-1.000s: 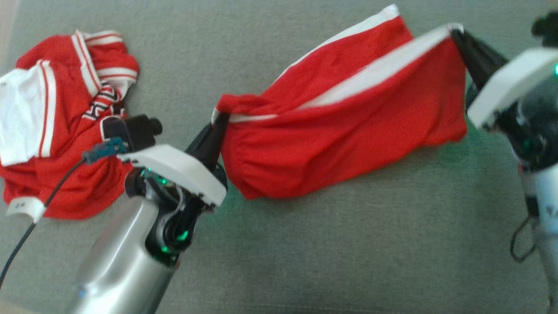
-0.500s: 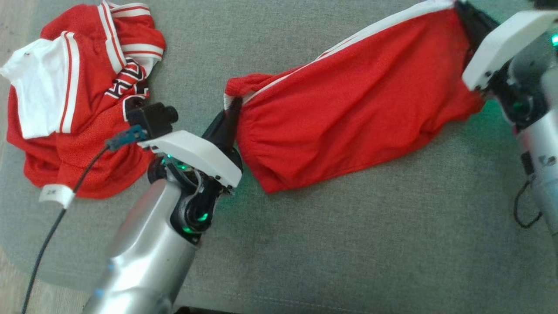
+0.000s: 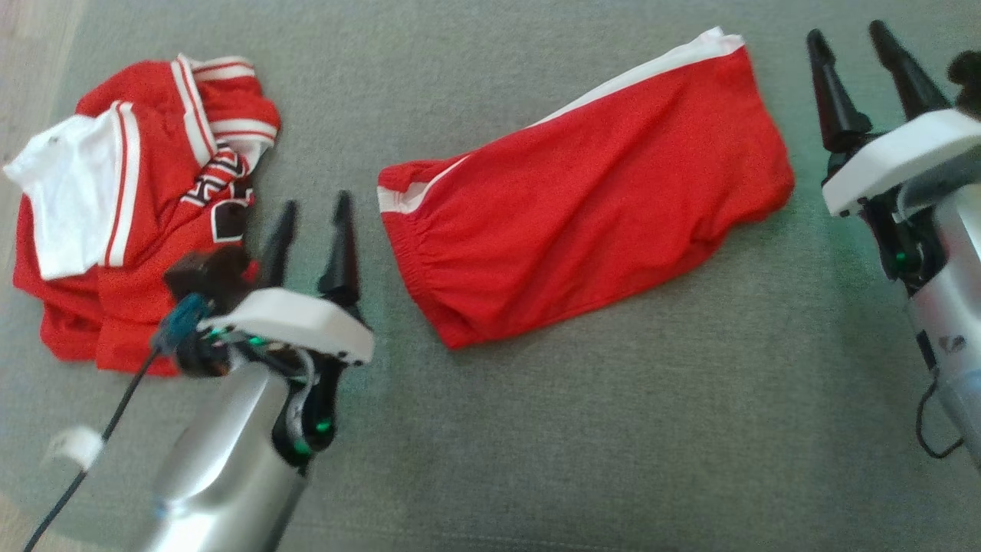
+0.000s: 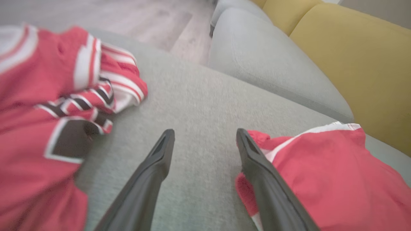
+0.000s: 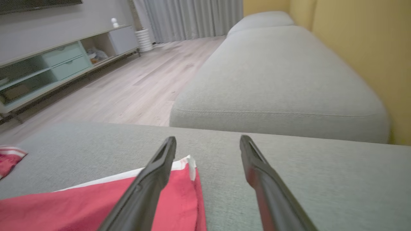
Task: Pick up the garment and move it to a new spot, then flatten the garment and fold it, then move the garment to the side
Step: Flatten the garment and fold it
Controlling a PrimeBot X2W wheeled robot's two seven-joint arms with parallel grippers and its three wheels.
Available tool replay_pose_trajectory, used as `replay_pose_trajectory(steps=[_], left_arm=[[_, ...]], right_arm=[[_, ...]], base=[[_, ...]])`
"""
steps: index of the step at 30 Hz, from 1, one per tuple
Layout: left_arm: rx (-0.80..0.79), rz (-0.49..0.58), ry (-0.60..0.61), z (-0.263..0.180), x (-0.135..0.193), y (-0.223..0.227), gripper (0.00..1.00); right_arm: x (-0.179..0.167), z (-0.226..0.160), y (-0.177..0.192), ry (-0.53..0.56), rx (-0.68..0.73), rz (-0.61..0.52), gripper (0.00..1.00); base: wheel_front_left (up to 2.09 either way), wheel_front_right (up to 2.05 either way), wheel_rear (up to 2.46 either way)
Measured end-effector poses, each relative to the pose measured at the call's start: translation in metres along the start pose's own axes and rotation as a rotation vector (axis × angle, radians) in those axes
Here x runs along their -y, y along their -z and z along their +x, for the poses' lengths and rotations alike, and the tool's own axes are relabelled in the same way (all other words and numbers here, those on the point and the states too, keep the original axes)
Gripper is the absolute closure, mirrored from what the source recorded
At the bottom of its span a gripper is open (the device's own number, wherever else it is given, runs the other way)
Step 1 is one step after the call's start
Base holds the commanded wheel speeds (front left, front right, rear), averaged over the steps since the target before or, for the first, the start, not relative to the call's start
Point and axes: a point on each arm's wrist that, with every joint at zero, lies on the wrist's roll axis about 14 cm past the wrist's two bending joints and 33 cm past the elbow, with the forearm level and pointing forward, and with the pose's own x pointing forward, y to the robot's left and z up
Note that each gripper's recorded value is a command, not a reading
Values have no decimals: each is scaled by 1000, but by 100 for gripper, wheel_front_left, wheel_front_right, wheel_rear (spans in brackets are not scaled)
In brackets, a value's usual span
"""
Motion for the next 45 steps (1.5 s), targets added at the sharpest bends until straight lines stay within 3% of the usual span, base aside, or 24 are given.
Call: replay_pose_trajectory(steps=[8,12,26,45], left_arm=[[315,317,-52,-25,0,-70,0],[367,388,-30,-34,10,-79,0],[211,432,-10,-34,9,-40,0],[154,410,-30,-34,-1,-27,0]], right_arm=[[5,-52,-48,75,216,-86,0],[-7,-82,-48,94,244,-67,0],[-21,-161,-9,216,144,32,0],[-14,-165,-7,248,107,47,0]], base=[[0,0,0],[0,0,0],[0,0,0],[0,0,0]])
